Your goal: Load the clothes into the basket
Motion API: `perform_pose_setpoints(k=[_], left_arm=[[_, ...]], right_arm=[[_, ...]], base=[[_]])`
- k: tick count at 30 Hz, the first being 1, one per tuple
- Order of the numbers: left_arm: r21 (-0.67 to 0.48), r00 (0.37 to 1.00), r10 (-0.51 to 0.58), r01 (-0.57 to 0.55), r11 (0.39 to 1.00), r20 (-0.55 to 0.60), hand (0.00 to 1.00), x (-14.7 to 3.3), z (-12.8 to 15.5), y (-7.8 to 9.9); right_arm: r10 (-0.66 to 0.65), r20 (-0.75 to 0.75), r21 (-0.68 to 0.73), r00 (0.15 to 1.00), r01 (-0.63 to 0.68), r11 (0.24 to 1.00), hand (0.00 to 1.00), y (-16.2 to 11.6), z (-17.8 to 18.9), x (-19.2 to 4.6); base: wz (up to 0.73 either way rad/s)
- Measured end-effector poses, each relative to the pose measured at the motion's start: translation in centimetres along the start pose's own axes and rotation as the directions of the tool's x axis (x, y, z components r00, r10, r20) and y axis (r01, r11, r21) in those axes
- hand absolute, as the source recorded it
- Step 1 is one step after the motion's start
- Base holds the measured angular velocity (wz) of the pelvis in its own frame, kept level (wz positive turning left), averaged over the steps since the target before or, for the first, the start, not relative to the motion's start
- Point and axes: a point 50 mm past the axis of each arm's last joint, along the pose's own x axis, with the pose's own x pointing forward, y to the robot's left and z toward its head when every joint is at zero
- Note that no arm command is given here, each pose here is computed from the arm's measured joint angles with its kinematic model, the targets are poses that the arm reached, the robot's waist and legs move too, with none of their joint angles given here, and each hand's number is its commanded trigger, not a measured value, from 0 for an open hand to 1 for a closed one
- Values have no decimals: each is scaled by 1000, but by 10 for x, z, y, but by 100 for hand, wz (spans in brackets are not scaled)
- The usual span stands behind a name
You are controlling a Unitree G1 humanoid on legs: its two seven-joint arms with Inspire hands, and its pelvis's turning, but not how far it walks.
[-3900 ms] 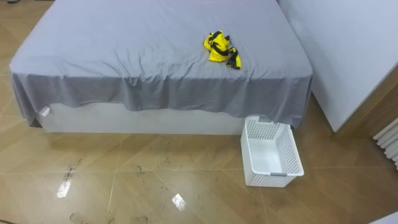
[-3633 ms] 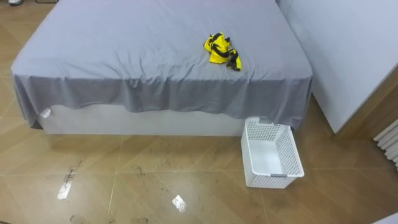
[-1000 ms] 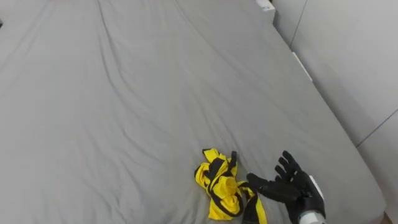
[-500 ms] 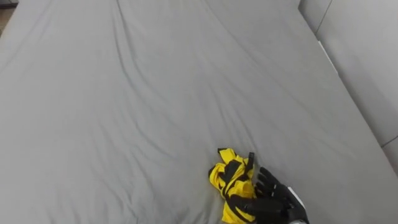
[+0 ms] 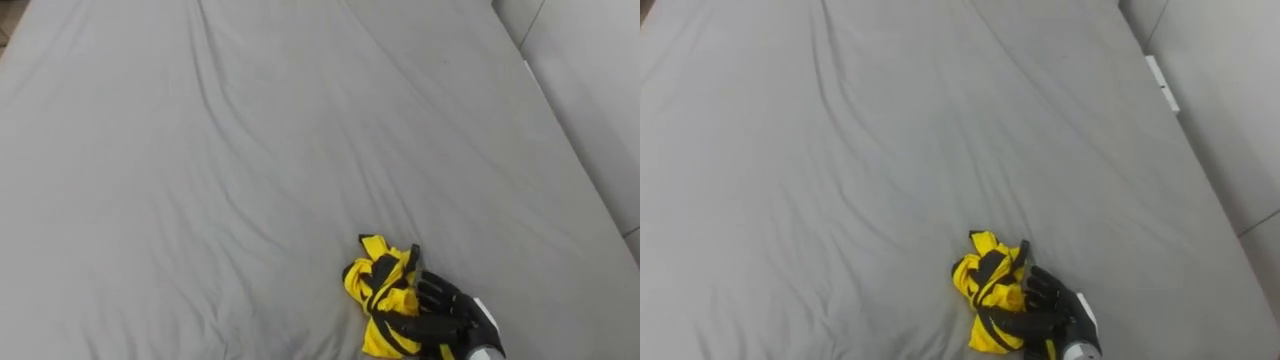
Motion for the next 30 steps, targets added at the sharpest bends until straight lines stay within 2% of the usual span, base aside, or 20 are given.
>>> perform_pose_setpoints(k=[4,11,25,30], left_arm=[[-5,1000,1,-1,1000,9,0,1,4,0],[-23,999,50,-50,998,-10,0,1,0,13],[0,997,62,-62,998,-40,0,2,-2,14],[13,993,92,-92,996,-72,0,-1,-9,21]], right_arm=[[-59,-30,-5,998,59,998,100,-9,-3,1],[-143,-107,24,984,146,989,100,-23,-21,-4],[-192,-121,41,974,198,979,100,-32,-33,-14],[-238,-123,156,963,256,954,100,-40,-32,-15]], base=[[8],[0],[0],[-12]])
